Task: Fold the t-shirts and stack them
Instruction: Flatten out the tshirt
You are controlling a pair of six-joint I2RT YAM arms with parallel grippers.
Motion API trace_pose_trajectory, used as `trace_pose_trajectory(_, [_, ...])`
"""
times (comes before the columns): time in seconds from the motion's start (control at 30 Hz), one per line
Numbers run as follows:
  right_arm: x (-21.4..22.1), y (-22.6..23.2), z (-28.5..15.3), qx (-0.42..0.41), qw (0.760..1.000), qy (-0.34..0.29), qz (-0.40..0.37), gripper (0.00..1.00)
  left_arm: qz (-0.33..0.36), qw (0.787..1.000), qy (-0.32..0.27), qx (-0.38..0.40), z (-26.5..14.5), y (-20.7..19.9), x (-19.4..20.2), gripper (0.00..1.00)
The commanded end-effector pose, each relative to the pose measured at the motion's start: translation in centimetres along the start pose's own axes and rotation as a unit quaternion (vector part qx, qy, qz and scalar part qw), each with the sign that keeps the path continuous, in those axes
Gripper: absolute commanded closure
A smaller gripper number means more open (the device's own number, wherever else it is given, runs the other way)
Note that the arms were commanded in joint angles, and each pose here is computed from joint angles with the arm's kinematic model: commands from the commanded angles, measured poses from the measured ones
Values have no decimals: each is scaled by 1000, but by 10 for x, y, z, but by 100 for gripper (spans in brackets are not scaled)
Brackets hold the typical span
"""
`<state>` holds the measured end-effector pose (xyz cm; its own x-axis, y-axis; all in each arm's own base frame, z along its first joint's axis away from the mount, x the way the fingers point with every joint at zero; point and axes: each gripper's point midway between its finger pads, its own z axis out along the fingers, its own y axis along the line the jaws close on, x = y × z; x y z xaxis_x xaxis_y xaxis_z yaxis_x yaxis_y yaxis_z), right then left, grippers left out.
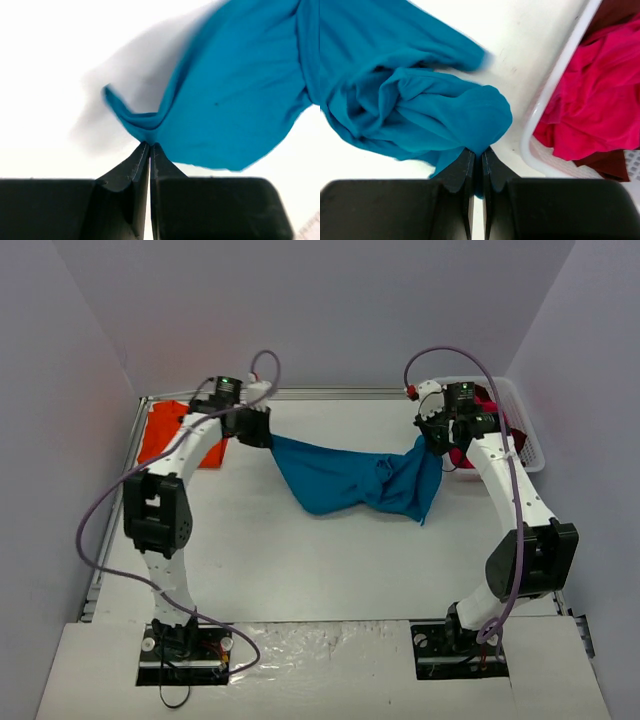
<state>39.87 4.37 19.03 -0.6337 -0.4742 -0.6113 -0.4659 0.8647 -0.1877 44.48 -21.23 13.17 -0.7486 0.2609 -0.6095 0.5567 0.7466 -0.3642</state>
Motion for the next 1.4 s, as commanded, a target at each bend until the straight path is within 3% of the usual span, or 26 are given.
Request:
trace_pose_trajectory(0.0, [-33, -20, -37, 42, 998, -55, 9, 100, 66, 989, -84, -98, -115, 24, -52, 98])
trace_pose_trajectory(0.1, [-42, -27, -47, 53, 996, -70, 12, 100, 82, 979, -123, -138, -172, 24, -62, 98])
trace_pose_trajectory(0.2, [-47, -32, -54, 60, 995, -79, 13, 100, 91, 973, -140, -159, -201, 21, -59, 98])
trace_pose_trajectory(0.53, [-21, -24, -42, 45, 998, -47, 16, 100, 97, 974, -122, -165, -211, 14, -6, 98])
trace_pose_trajectory(0.63, [-5, -18, -32, 31, 999, -24, 16, 100, 114, 981, -91, -131, -204, 3, 18, 98])
trace_pose_trajectory(0.73, [11, -7, -26, 10, 1000, -3, 13, 100, 148, 987, -44, -33, -197, -30, 52, 98])
trace_pose_trajectory(0.77, [15, -4, -24, 3, 1000, 3, 11, 100, 188, 981, -40, 15, -195, -45, 60, 98])
trace_pose_trajectory(0.8, [24, 0, -22, -5, 1000, 15, 9, 100, 188, 980, -5, 58, -195, -60, 84, 86])
trace_pose_trajectory(0.83, [28, 3, -20, -12, 1000, 22, 6, 85, 204, 975, 12, 88, -196, -70, 97, 65])
trace_pose_trajectory(0.87, [33, 9, -19, -26, 999, 32, 4, 81, 237, 962, 38, 130, -200, -83, 117, 46])
trace_pose_trajectory(0.97, [40, 12, -15, -34, 998, 43, 1, 79, 275, 943, 74, 169, -197, -98, 143, 41])
trace_pose_trajectory(1.03, [41, 12, -13, -36, 998, 47, 3, 79, 298, 931, 82, 194, -195, -106, 150, 31])
trace_pose_trajectory(1.13, [40, 12, -11, -38, 998, 47, 5, 76, 281, 932, 87, 211, -192, -111, 149, 28])
trace_pose_trajectory(1.23, [41, 12, -10, -36, 998, 50, 7, 72, 246, 954, 69, 159, -172, -88, 125, 27])
trace_pose_trajectory(1.33, [41, 15, -9, -43, 998, 48, 11, 69, 255, 965, 14, 65, -148, -50, 86, 27])
trace_pose_trajectory(1.37, [44, 17, -8, -47, 998, 50, 13, 68, 278, 959, -12, 45, -138, -39, 69, 25])
